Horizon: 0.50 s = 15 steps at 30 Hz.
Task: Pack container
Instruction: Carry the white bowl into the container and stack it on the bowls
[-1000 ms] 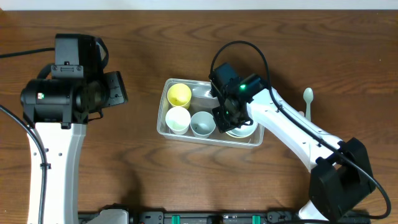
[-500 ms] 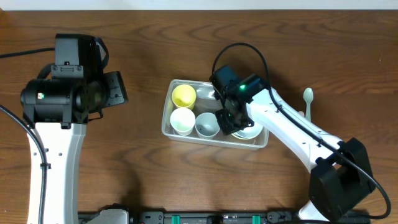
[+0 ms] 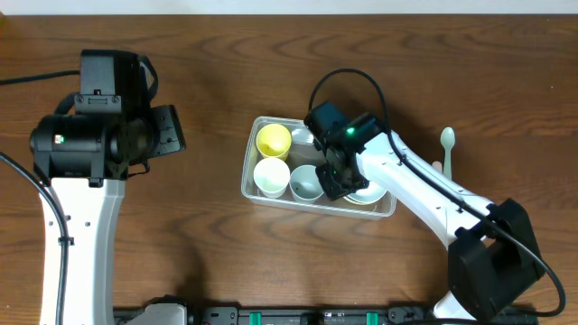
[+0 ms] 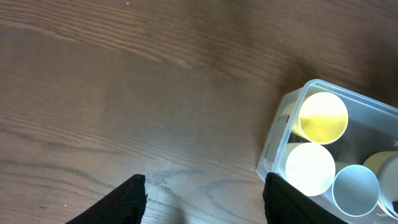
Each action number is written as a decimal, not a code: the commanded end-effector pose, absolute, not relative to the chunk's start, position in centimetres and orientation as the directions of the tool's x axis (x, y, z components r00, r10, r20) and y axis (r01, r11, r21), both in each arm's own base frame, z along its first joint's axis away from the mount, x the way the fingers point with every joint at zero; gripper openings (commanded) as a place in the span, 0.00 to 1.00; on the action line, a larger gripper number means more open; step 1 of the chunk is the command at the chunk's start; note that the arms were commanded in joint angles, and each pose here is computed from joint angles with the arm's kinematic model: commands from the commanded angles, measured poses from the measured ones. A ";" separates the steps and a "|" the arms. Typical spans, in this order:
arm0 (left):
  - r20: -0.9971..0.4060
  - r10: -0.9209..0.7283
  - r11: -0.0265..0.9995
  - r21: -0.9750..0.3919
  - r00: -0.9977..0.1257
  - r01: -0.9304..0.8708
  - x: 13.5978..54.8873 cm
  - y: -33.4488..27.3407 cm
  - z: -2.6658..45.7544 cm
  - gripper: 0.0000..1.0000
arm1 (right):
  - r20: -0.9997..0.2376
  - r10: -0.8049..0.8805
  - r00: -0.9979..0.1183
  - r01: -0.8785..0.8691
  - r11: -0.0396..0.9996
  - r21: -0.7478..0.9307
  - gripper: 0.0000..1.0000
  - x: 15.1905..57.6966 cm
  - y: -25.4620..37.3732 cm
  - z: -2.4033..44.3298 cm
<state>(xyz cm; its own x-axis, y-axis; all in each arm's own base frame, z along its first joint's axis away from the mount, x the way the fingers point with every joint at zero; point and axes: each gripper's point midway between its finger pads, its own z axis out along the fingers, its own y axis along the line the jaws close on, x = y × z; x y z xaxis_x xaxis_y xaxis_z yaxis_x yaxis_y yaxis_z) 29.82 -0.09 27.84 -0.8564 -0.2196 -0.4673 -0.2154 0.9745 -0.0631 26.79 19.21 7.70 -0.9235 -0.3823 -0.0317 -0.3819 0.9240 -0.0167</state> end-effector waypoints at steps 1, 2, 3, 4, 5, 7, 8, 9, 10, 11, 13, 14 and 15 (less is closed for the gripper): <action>-0.471 -0.236 0.970 -0.063 -0.850 -0.234 30.0 0.2 28.0 0.61 | -0.047 -0.401 -0.915 -0.398 0.915 -0.062 0.01 27.1 18.7 8.0; -0.471 -0.236 0.970 -0.062 -0.850 -0.235 30.0 0.2 28.0 0.61 | -0.046 -0.402 -0.915 -0.399 0.915 -0.063 0.01 27.1 18.7 7.9; -0.471 -0.236 0.970 -0.063 -0.850 -0.234 30.0 0.2 28.0 0.62 | -0.045 -0.402 -0.914 -0.400 0.915 -0.063 0.03 27.1 18.7 7.9; -0.471 -0.236 0.970 -0.062 -0.850 -0.235 30.0 0.2 28.0 0.61 | -0.040 -0.403 -0.914 -0.400 0.914 -0.063 0.04 27.0 18.6 7.9; -0.471 -0.236 0.970 -0.062 -0.850 -0.235 30.0 0.2 28.0 0.61 | -0.032 -0.404 -0.914 -0.401 0.914 -0.064 0.05 26.8 18.6 7.8; -0.471 -0.236 0.970 -0.062 -0.850 -0.235 30.0 0.2 28.0 0.61 | -0.004 -0.403 -0.915 -0.403 0.914 -0.050 0.08 26.1 18.5 7.7; -0.471 -0.236 0.970 -0.062 -0.850 -0.235 30.0 0.2 28.0 0.61 | 0.006 -0.403 -0.915 -0.403 0.914 -0.038 0.10 25.8 18.6 7.6; -0.471 -0.236 0.970 -0.062 -0.850 -0.235 30.0 0.2 28.0 0.61 | 0.012 -0.403 -0.915 -0.403 0.914 -0.032 0.10 25.7 18.6 7.5; -0.471 -0.236 0.970 -0.062 -0.850 -0.235 30.0 0.2 28.0 0.61 | 0.015 -0.403 -0.915 -0.403 0.915 -0.029 0.10 25.6 18.6 7.4; -0.471 -0.236 0.970 -0.062 -0.850 -0.235 30.0 0.2 28.0 0.61 | 0.017 -0.403 -0.915 -0.403 0.915 -0.030 0.12 25.5 18.6 7.4; -0.471 -0.236 0.970 -0.062 -0.850 -0.234 30.0 0.2 28.0 0.61 | 0.015 -0.403 -0.915 -0.403 0.915 -0.029 0.15 25.6 18.6 7.4; -0.471 -0.236 0.970 -0.062 -0.850 -0.235 30.0 0.2 28.0 0.61 | 0.013 -0.403 -0.915 -0.403 0.915 -0.029 0.17 25.6 18.6 7.4; -0.471 -0.236 0.970 -0.062 -0.850 -0.235 30.0 0.2 28.0 0.62 | 0.010 -0.403 -0.915 -0.403 0.915 -0.029 0.19 25.7 18.7 7.4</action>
<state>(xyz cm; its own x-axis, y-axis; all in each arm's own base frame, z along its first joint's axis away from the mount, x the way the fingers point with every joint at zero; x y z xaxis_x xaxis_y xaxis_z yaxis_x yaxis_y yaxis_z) 29.82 -0.09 27.84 -0.8565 -0.2200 -0.4669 -0.2158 0.9744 -0.0632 25.87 18.59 7.46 -0.9184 -0.3956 0.0099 -0.3957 0.9179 -0.0292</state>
